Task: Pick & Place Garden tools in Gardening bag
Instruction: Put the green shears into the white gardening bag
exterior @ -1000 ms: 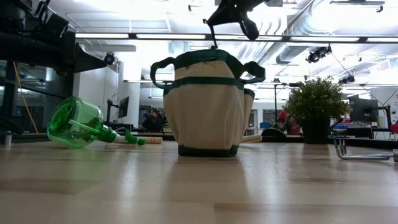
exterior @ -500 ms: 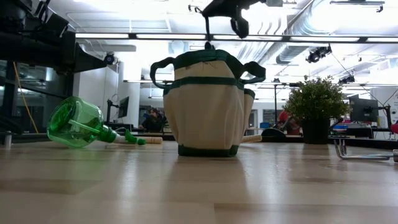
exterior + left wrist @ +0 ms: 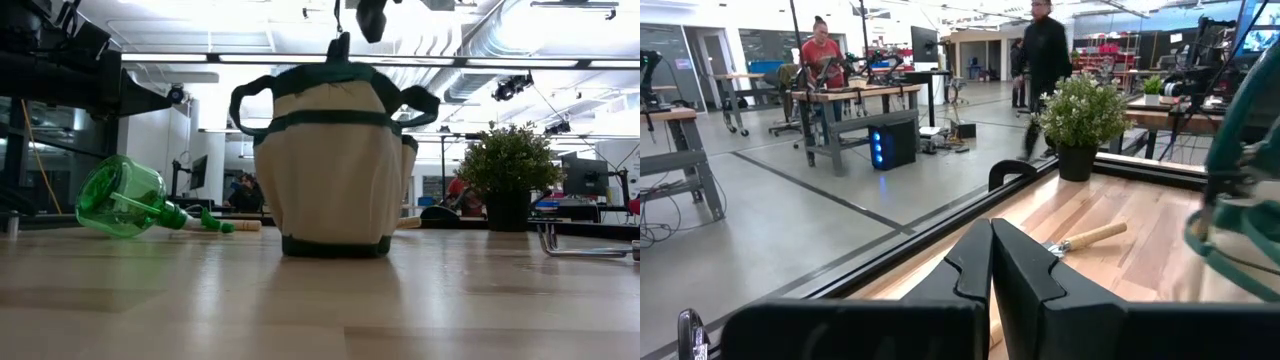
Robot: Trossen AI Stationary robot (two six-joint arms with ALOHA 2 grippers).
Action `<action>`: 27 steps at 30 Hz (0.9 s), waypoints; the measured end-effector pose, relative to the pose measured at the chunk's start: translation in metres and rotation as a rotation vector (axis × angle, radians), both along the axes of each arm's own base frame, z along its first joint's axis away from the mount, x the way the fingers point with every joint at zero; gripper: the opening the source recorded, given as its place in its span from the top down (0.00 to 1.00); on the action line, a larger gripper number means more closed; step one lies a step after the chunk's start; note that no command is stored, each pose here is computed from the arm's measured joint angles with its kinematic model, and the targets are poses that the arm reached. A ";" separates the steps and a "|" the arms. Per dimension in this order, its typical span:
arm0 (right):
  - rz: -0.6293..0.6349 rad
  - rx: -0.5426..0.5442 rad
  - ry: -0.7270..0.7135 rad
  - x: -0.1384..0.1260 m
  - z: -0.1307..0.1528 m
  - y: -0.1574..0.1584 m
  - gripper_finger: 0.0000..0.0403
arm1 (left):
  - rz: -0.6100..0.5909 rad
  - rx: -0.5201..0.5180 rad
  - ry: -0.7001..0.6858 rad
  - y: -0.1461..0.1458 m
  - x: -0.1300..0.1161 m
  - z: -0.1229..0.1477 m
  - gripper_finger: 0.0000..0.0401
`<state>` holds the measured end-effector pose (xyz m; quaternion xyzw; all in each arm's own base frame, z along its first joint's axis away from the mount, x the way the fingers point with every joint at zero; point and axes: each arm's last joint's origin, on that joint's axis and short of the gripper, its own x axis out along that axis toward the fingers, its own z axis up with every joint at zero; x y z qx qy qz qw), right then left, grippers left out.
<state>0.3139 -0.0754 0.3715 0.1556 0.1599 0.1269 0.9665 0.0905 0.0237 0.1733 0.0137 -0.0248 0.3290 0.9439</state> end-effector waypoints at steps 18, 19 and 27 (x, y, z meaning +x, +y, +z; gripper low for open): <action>0.209 -0.018 -0.159 -0.024 0.016 -0.035 0.99 | 0.000 0.000 0.000 0.000 0.000 0.000 0.99; 0.219 -0.015 -0.162 -0.025 0.016 -0.037 0.99 | 0.000 0.000 0.000 0.000 0.000 0.000 0.99; 0.272 -0.055 -0.206 -0.033 0.016 -0.054 0.99 | 0.000 0.000 0.000 0.000 0.000 0.000 0.99</action>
